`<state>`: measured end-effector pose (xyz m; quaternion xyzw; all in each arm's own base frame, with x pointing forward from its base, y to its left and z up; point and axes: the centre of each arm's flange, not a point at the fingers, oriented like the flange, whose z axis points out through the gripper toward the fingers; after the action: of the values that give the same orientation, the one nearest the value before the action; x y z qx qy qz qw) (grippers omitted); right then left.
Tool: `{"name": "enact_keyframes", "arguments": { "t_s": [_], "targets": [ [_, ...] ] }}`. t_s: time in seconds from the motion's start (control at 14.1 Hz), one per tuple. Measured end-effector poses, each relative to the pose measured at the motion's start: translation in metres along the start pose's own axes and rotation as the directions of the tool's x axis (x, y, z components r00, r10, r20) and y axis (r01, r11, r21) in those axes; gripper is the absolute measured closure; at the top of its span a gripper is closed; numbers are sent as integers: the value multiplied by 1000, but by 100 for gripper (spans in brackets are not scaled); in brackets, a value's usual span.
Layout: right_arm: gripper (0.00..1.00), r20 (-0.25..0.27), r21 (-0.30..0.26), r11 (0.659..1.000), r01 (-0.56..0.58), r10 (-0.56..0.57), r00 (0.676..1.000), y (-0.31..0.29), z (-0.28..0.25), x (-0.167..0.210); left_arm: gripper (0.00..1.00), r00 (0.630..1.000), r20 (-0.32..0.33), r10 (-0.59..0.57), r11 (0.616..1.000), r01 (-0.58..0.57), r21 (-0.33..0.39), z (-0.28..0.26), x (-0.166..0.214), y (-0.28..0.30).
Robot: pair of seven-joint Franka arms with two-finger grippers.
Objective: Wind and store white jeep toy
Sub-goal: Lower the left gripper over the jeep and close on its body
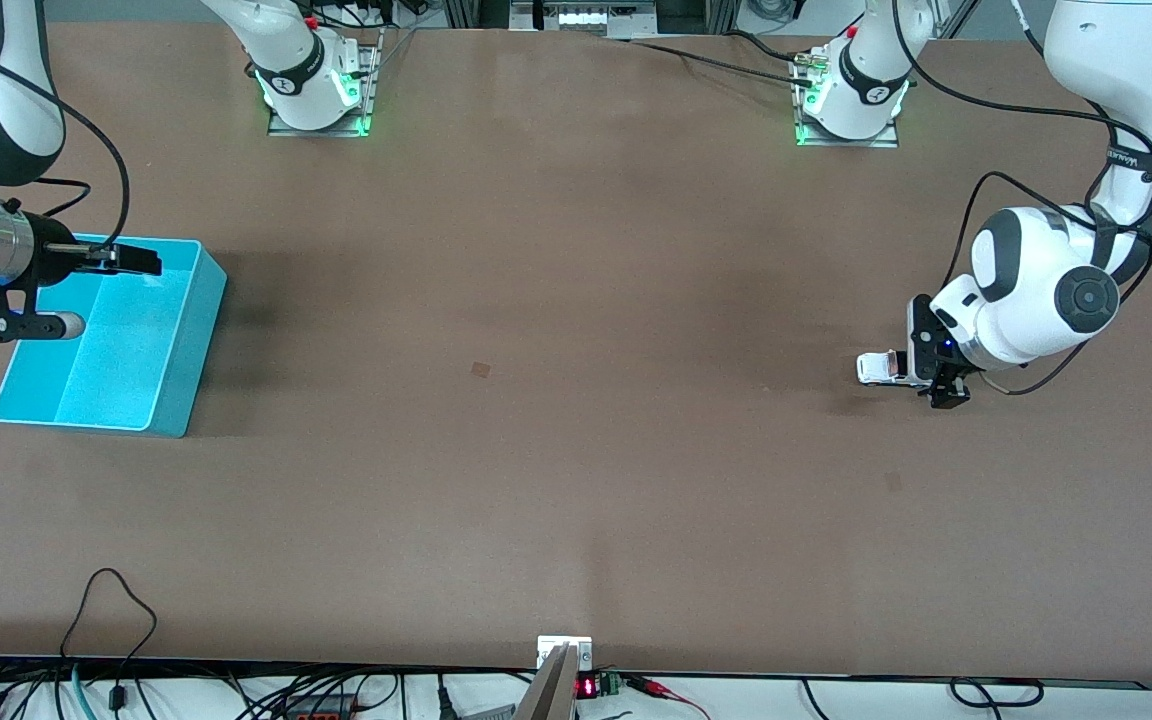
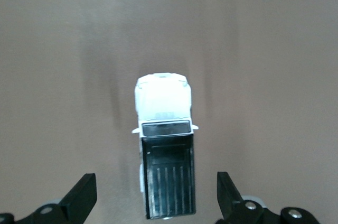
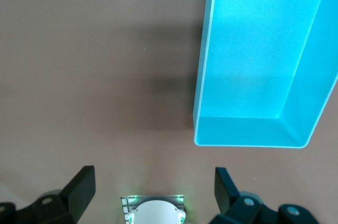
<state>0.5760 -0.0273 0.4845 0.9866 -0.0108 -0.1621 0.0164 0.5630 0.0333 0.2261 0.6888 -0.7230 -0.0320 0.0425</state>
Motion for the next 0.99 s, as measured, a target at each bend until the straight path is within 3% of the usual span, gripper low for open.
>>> {"name": "enact_keyframes", "arguments": {
  "t_s": [0.35,0.99],
  "targets": [
    [0,1,0,1000,0,0,1000,0,0,0,0,1000,-2,-12,1000,12,5,14,-12,9],
    [0,8,0,1000,1,-1,1000,0,3,1,0,1000,-4,12,999,-12,37,27,1,16]
  ]
}}
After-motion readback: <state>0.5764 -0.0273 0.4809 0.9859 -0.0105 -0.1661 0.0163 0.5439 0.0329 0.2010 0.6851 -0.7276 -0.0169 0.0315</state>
